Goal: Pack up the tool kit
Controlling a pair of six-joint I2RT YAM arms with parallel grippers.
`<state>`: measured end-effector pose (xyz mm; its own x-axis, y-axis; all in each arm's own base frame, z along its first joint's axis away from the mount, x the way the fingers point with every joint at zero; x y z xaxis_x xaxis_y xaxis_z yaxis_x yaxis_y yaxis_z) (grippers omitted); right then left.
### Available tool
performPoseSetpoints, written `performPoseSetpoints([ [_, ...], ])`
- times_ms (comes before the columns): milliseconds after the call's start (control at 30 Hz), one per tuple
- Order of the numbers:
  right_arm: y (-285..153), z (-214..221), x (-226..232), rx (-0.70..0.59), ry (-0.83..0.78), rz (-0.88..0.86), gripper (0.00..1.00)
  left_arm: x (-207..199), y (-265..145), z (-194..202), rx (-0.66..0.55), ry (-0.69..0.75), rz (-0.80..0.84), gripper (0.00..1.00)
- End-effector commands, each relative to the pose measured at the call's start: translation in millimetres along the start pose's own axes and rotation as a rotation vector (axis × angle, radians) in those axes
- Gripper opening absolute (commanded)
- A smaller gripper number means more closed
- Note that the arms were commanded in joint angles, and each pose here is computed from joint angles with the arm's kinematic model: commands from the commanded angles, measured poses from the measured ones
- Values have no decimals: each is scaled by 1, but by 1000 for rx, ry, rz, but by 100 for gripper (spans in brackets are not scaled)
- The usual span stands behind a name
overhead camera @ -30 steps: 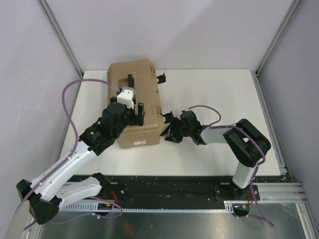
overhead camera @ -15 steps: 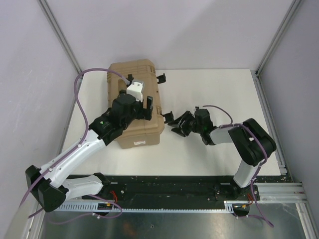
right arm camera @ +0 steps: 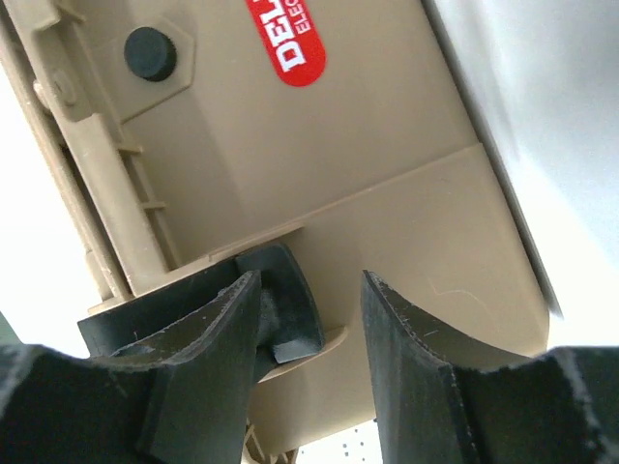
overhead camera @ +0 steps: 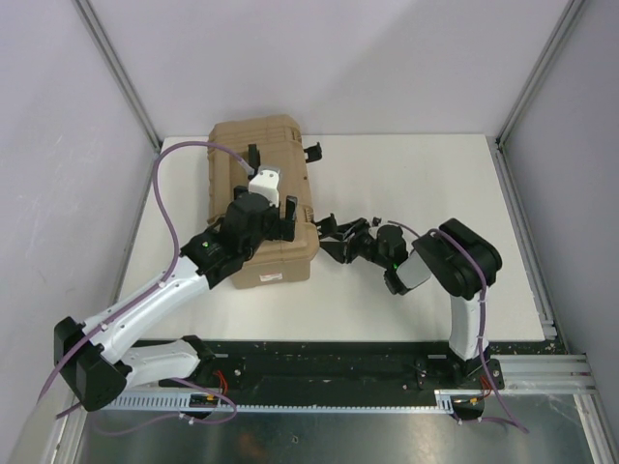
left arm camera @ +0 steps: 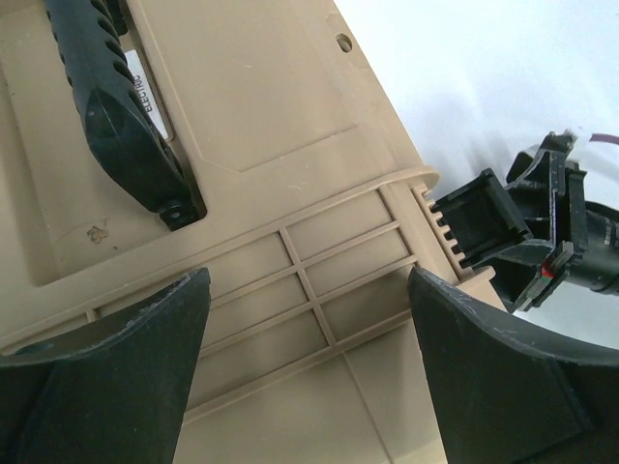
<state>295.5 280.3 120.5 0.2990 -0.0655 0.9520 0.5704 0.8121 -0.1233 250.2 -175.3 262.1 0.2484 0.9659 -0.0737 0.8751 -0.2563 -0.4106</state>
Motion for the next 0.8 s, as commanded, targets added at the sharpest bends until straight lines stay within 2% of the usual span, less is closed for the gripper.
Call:
performPoseSetpoints([
  [0, -8, 19, 41, 79, 10, -237, 49, 4, 3, 14, 38, -1, -46, 88],
  [167, -12, 22, 57, 69, -49, -262, 49, 4, 5, 20, 57, 17, -44, 86],
  [400, -17, 26, 69, 57, -115, -262, 50, -5, 3, 45, 101, 146, -20, 84],
  [600, -16, 28, 66, 65, -133, -234, 53, -10, 9, 88, 219, 163, -13, 72],
  [767, -15, 30, 68, 77, -163, -228, 56, -19, 16, 117, 331, 198, -16, 71],
])
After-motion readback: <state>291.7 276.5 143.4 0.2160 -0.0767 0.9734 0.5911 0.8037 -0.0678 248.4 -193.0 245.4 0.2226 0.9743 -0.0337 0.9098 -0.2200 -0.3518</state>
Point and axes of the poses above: each gripper's point midway between its finger pads, its own y axis out along the fingers, its own x axis along the line the jaws close on, z = x × y, the point moved 6 cm from there along -y, back along the fingers, and after that the axes turned 3 degrees about -y, right-handed, at the moved point
